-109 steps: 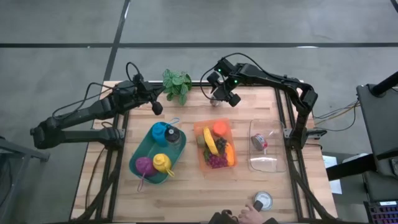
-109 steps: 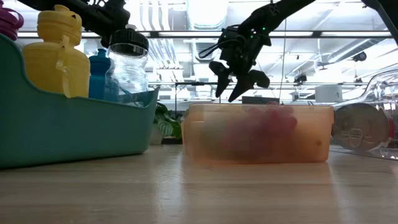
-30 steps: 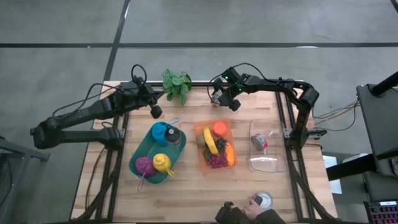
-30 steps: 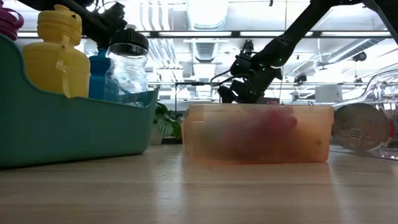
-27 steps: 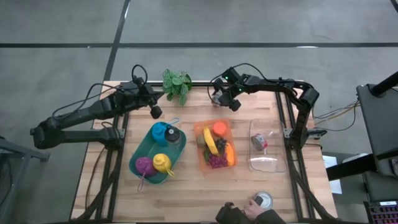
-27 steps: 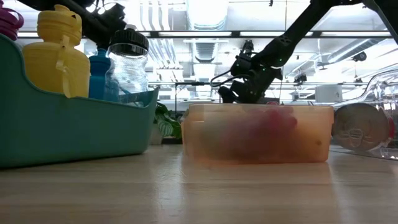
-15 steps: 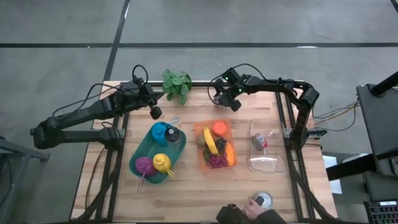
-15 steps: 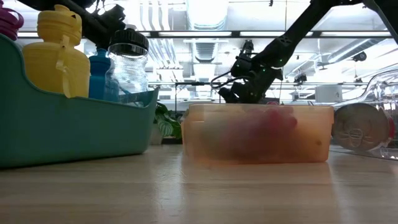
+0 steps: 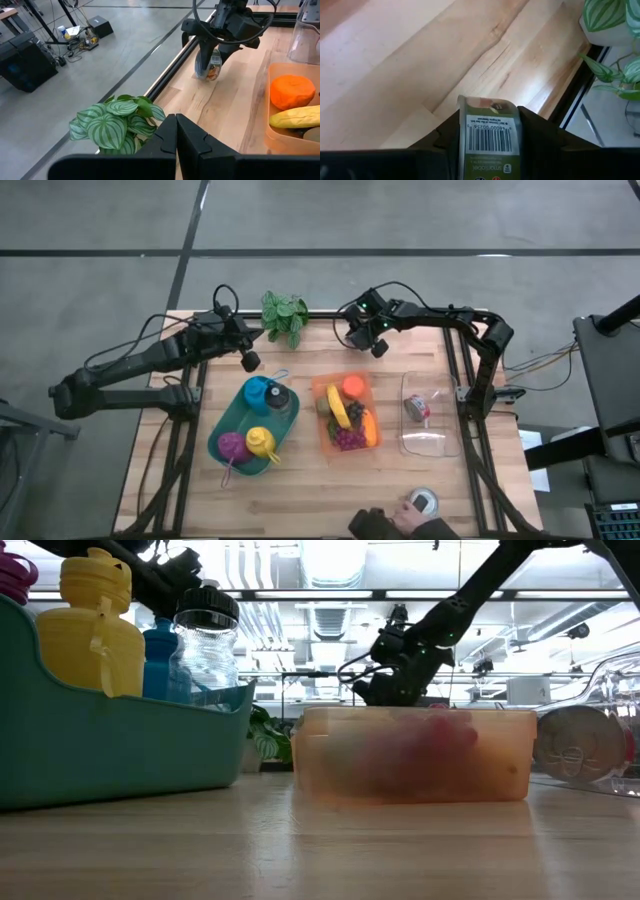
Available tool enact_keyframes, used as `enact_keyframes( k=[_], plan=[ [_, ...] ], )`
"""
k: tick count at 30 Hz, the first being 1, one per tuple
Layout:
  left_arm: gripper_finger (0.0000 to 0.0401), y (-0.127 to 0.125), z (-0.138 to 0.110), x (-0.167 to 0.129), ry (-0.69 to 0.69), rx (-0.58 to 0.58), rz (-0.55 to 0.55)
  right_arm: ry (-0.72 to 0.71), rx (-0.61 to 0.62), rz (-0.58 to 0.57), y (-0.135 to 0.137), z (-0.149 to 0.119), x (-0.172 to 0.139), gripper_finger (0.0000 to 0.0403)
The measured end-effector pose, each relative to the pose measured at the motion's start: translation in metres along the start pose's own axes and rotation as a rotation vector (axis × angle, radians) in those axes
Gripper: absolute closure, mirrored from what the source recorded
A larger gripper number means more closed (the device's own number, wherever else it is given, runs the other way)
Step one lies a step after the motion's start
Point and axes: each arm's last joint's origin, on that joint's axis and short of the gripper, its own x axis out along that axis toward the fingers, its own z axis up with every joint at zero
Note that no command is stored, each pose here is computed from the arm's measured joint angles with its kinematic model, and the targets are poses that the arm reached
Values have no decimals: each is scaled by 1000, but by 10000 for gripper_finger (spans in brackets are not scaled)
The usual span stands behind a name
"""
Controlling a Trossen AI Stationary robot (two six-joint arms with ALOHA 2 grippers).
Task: Pick & Place Food Item
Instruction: Put the top green tuna can into the transparent bin
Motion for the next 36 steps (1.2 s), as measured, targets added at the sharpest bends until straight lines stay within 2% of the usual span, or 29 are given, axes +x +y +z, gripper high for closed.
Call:
enact_keyframes(
  k=[11,18,22,28,36],
  plan=[
    [399,0,-2,0,22,4,-3,17,141,-30,-8,2,-5,256],
    [399,-1,-4,0,43,8,-7,-5,223,-101,-30,9,-22,256],
    [399,-1,-4,0,43,8,-7,-19,259,-135,-43,16,-40,256],
    [399,-1,-4,0,44,8,-7,-34,395,-178,-63,28,-73,256],
    [399,-1,-5,0,47,9,-7,-76,683,-266,-84,44,-129,256]
  ],
)
